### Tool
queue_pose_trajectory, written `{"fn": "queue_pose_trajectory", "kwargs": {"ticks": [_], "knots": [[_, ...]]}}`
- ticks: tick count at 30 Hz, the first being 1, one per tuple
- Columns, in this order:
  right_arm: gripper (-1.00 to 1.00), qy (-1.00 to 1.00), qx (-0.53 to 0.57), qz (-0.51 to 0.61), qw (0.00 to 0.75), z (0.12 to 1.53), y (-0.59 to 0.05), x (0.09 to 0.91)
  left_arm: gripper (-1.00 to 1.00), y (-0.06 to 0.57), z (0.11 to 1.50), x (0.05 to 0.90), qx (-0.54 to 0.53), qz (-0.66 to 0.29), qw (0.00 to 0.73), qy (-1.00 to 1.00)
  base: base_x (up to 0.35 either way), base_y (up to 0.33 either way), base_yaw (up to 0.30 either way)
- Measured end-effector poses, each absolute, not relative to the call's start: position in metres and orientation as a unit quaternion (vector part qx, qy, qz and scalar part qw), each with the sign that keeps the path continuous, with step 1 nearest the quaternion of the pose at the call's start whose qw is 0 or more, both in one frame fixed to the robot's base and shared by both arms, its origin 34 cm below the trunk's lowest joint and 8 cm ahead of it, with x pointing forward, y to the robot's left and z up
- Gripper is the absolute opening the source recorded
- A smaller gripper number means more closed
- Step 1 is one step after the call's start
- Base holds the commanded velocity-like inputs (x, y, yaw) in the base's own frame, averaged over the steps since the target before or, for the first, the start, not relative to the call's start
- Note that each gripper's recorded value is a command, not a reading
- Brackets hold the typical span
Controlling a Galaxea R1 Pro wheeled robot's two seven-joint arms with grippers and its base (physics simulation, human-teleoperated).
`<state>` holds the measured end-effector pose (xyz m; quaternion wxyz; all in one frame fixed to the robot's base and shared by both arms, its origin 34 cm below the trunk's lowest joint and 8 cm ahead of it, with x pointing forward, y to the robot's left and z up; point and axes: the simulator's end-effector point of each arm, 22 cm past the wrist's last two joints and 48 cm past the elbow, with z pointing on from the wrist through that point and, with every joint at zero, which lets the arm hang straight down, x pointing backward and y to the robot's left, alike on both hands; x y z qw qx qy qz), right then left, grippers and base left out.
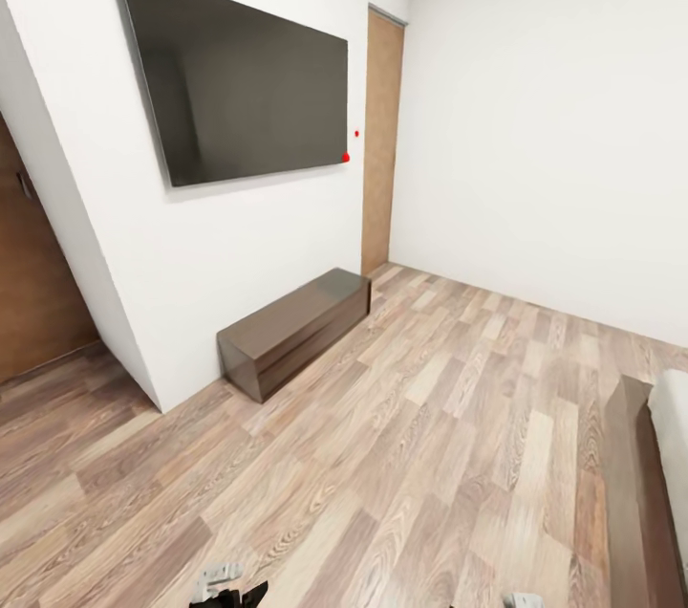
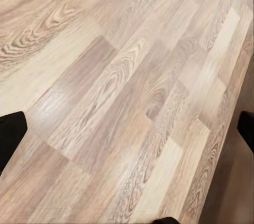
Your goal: In the bedroom, move the book from the bed onto either nightstand, and place the two sandals side by side next to the bed.
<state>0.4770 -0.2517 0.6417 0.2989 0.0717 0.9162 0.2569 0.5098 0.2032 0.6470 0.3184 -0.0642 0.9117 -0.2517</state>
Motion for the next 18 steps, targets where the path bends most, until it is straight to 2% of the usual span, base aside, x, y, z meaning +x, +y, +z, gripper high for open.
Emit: {"fn": "queue_pose_trajectory", "kwargs": {"ticks": [4,14,18], "knots": [[1.0,0.916,0.072,0.257,0.299,0.6418,-0.2517,0.4772,1.0,0.2032,0.647,0.5098,-0.064,-0.252,0.318,0.912,0.333,0.0,-0.216],[1.0,0.916,0.072,0.257,0.299,0.6417,-0.2514,0.477,1.0,0.2033,0.647,0.5096,-0.064,-0.252,0.318,0.912,0.324,0.0,-0.026],[1.0,0.916,0.072,0.257,0.299,0.6419,-0.2515,0.4774,1.0,0.2032,0.647,0.5098,-0.064,-0.252,0.318,0.912,0.311,0.0,-0.171]]}}
